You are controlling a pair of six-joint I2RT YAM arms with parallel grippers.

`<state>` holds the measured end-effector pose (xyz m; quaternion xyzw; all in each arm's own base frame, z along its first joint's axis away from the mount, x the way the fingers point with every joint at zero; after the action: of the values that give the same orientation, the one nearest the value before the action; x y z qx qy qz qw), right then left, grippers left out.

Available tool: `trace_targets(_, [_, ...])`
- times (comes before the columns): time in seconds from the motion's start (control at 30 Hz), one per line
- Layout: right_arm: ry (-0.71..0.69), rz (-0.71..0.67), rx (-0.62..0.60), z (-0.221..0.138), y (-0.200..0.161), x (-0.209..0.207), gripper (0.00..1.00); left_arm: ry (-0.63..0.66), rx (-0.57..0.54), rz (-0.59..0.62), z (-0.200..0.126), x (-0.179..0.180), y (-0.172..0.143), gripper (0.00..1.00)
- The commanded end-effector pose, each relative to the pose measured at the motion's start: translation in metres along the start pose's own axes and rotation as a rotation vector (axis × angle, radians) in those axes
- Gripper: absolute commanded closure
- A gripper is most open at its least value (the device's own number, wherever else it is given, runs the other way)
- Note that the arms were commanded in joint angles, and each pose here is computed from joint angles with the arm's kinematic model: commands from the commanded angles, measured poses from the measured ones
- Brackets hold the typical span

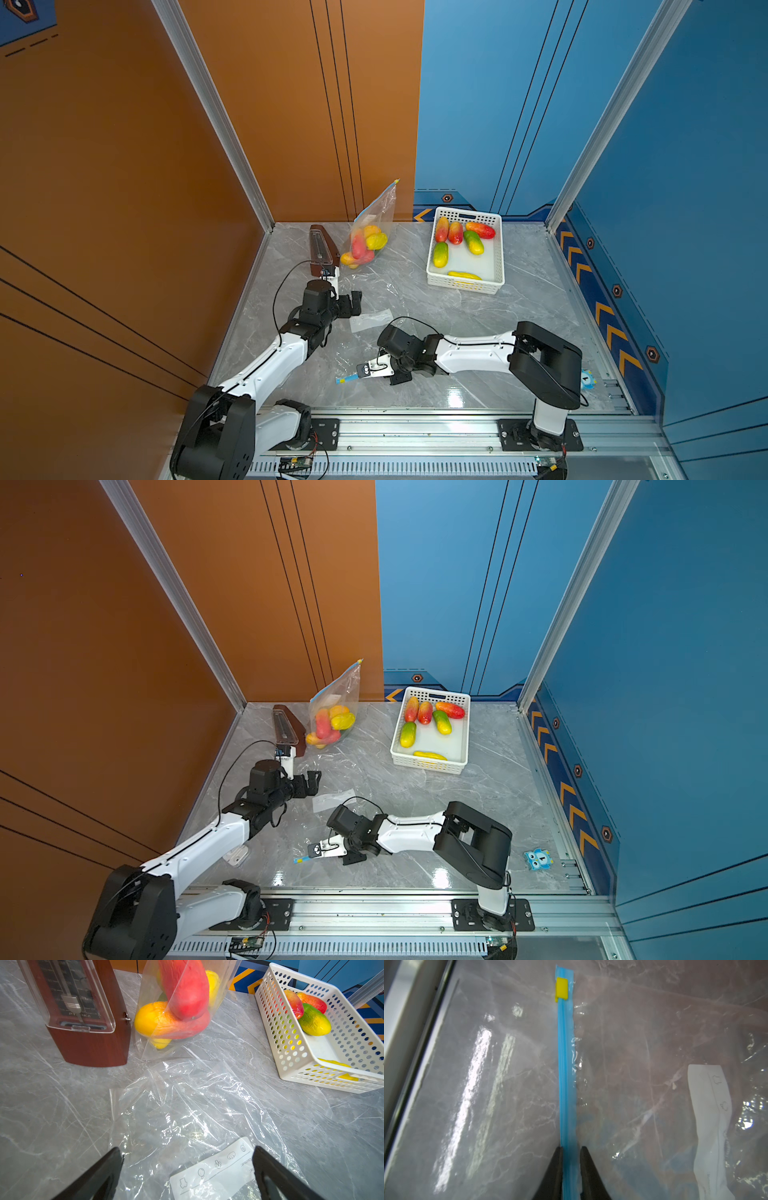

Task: Place the mango in a zip-top bag and seal the zipper
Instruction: Pick up the zipper food storage bag at the center of the board.

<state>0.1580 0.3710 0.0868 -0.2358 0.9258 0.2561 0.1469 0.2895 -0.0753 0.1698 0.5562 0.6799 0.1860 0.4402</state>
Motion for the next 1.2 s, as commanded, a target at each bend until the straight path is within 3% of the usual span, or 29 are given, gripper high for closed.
trace_targets(0.0, [-0.026,0.035,0.026,0.003,-0.005,-0.01,0.81,-0.011,0.038,0.006,0.004,0.002,-0.005,0.02])
trace_targets(0.47, [-0.225,0.039,0.034,0.01,-0.006,-0.037,0.78,-0.001,0.058,0.002,0.011,0.004,-0.006,0.02])
trace_targets(0.83, [-0.241,-0.024,0.091,0.023,-0.021,-0.041,0.74,0.0,0.069,-0.004,0.013,0.006,-0.007,0.02])
trace_targets(0.97, [-0.189,-0.02,0.071,0.021,-0.025,-0.039,0.74,-0.001,0.066,-0.004,0.012,0.007,-0.007,0.02])
trace_targets(1.07, [-0.165,-0.026,0.1,0.022,-0.029,-0.037,0.78,-0.001,0.06,-0.006,0.011,0.007,-0.006,0.02])
trace_targets(1.17, [-0.181,-0.032,0.117,0.019,-0.033,-0.039,0.93,-0.016,0.059,-0.005,0.01,0.005,-0.004,0.02])
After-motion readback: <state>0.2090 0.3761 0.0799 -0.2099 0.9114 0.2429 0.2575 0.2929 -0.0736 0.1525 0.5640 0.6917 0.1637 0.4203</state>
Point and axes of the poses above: each gripper's point midway between its finger pads, its own z axis out along the fingers, its own x axis along the line the jaws close on, y = z × x, the point moved 7 cm from there along -z, back along the fingers, and after that the axes turned 11 degrees about -z, right-handed, at the moved point
